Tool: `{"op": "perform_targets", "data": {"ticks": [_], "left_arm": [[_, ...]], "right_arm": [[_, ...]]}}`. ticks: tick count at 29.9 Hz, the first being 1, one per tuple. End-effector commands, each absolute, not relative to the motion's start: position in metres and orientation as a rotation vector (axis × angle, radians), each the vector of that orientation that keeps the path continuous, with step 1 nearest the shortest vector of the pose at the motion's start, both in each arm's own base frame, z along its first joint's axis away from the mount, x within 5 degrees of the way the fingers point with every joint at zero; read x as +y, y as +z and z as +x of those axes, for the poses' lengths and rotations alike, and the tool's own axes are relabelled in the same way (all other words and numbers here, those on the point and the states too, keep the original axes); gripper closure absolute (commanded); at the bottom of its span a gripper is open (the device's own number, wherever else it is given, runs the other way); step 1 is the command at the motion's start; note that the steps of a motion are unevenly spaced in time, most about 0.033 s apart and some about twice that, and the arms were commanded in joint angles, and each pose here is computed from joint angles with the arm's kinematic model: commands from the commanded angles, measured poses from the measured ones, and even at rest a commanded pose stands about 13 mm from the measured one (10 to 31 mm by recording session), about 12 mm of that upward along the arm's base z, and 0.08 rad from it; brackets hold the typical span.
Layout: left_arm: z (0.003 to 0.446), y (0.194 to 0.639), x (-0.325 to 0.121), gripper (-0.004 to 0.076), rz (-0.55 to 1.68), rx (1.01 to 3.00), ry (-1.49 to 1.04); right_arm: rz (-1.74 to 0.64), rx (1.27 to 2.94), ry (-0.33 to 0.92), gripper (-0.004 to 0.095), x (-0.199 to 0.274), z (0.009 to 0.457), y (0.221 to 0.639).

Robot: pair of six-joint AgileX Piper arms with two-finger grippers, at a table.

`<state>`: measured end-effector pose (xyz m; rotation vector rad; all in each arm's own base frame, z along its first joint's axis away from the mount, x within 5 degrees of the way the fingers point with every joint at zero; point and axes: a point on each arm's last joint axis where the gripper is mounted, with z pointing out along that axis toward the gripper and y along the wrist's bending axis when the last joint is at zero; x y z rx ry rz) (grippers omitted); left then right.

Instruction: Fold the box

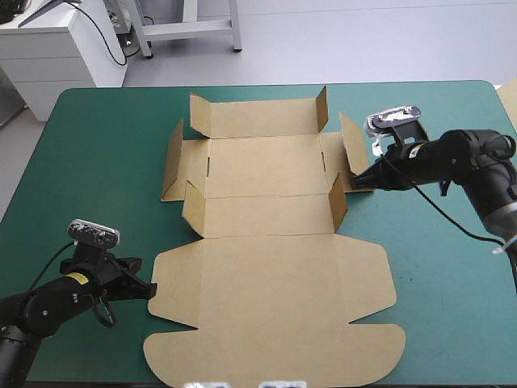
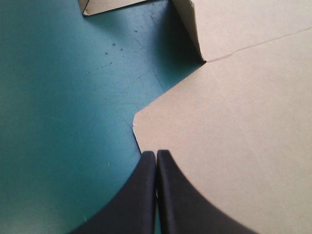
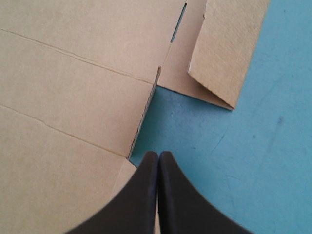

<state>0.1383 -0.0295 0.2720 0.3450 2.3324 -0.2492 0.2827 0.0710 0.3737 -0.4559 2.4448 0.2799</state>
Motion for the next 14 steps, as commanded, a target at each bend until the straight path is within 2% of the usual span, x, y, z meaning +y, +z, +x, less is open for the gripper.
{"op": "perform_targets", "data": {"ticks": [1,8,14], "left_arm": [[0.144,0.285,-0.030,0.0731,0.298,2.253,-0.258],[0.144,0.285,-0.030,0.0731,0.298,2.253,-0.258],[0.144,0.285,-0.030,0.0731,0.298,2.253,-0.258]], "right_arm": [[-0.449,2.334,0.319,0.0874,0.077,0.293,0.396],[-0.505,2.370,0.372,0.0597,0.100,0.314,0.385],[-0.545,2.516,0.339,0.0569,0.111,0.336,0.350]]}}
